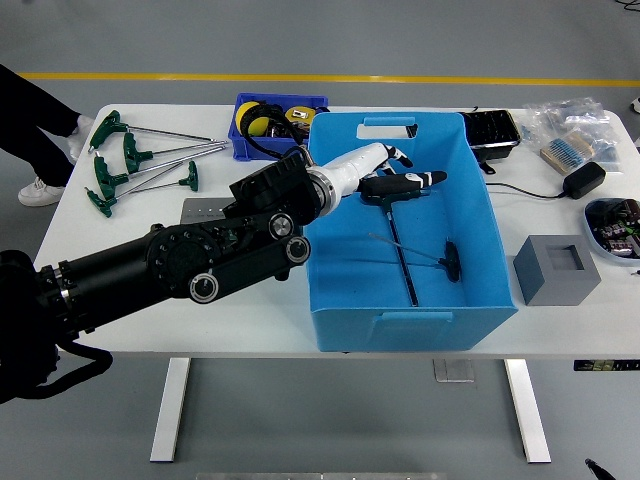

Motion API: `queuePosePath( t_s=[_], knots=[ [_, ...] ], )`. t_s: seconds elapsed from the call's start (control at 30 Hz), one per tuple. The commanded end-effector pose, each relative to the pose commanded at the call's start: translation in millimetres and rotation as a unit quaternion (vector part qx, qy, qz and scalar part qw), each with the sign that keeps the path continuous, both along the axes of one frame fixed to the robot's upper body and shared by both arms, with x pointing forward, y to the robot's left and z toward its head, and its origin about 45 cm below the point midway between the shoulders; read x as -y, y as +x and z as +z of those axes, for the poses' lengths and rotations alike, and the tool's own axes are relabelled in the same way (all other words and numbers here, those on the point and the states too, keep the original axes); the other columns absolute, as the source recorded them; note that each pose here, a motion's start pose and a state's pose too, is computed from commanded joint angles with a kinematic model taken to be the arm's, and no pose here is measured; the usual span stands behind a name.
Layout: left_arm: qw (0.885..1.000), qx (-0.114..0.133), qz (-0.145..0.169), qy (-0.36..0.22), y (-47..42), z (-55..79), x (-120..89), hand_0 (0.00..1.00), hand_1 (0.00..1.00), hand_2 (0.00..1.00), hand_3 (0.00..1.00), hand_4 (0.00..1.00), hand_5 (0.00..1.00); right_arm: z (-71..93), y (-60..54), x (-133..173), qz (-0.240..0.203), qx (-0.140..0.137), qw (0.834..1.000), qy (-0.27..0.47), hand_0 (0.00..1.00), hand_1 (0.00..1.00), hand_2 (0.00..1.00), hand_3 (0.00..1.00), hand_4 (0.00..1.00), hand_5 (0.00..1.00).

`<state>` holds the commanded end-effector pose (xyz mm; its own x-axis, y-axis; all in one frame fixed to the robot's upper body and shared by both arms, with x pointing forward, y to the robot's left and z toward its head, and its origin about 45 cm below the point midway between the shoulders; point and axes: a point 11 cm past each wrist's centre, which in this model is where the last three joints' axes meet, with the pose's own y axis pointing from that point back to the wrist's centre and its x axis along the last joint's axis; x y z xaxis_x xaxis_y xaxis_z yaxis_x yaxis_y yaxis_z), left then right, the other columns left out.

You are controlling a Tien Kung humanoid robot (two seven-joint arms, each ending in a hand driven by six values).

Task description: Lift tool from toolbox,place it in box,lift tool from toolbox,place it in box

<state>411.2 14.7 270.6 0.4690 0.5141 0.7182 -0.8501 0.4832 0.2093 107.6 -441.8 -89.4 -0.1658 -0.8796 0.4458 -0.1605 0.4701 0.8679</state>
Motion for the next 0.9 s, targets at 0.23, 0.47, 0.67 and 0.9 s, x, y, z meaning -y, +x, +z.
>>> queuePosePath(
  t_s=[0.23,0.47,0.67,0.9],
  knots=[
    [0.975,0.187,0.023,-0.121,-20.3,51.4,-41,0.813,0.852,0.921,0.836,0.892,0.92,-1.9,-5.6,-1,-0.009,0.001,1.0,0.003,0.655,0.648,0.716,0.562,0.813,0.753],
    [0.949,0.302,0.006,-0.091,-60.7,51.7,-112,0.821,0.856,0.949,0.822,0.884,0.871,-3.2,-12.1,0,-0.022,0.004,1.0,0.004,0.654,0.648,0.715,0.562,0.812,0.753],
    [0.941,0.309,0.027,-0.134,-96.3,33.7,-157,0.829,0.861,0.963,0.805,0.879,0.828,-3.6,-17.0,2,-0.025,0.005,1.0,0.006,0.652,0.649,0.715,0.564,0.811,0.75],
    [0.957,0.137,0.129,-0.222,-130.9,-58.3,-176,0.825,0.857,0.958,0.79,0.868,0.791,-6.1,-22.9,-1,-0.028,0.0,1.0,0.008,0.651,0.648,0.714,0.566,0.812,0.749]
  ],
)
